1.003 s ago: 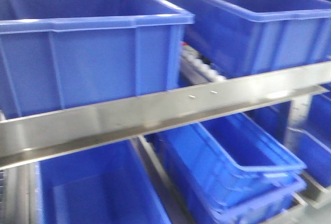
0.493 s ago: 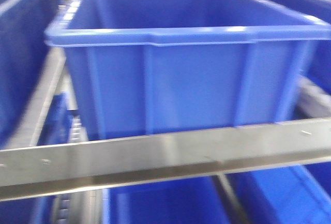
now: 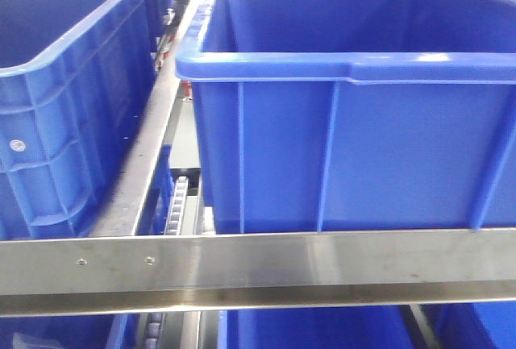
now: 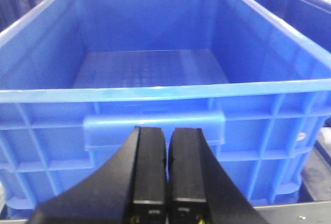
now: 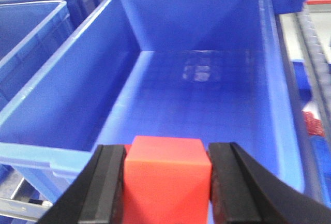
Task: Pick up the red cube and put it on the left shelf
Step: 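Move the right gripper with the cube over the blue bin on the shelf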
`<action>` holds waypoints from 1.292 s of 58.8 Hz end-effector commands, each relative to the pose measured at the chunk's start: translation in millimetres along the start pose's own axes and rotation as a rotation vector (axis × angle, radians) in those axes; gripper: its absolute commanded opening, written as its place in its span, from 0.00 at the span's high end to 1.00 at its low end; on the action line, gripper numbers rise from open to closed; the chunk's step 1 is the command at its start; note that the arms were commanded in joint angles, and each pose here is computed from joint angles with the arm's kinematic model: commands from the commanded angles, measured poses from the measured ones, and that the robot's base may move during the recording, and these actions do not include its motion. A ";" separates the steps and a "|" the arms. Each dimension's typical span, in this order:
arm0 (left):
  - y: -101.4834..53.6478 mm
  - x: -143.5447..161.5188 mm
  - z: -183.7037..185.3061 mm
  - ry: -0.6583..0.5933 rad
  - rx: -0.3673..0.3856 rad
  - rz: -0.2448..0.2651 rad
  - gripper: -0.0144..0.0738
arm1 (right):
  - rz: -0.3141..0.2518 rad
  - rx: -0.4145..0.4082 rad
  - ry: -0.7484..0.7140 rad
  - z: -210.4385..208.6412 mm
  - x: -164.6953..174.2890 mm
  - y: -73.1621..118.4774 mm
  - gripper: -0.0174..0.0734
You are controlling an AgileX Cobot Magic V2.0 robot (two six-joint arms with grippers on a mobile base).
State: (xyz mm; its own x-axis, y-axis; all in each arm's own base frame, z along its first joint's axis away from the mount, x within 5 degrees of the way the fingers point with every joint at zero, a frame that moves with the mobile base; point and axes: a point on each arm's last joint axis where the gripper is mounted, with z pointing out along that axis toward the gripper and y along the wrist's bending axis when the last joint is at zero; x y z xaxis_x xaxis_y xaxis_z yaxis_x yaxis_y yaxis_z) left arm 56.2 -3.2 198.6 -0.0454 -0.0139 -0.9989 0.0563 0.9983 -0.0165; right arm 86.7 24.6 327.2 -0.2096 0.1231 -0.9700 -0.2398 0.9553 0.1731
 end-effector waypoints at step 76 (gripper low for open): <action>-0.3 -1.6 -0.2 -0.086 0.007 -0.008 0.72 | -0.014 -0.004 -0.106 -1.6 -16.4 1.6 0.74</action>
State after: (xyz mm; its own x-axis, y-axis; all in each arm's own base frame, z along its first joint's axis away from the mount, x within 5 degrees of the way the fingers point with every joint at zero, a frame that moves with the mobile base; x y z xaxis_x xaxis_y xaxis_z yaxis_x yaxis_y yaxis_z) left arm 56.2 -3.2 198.8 -0.0436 -0.0140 -0.9990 0.0563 0.9983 -0.0165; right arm 86.7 24.6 327.2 -0.2096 0.1231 -0.9700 -0.2398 0.9553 0.1731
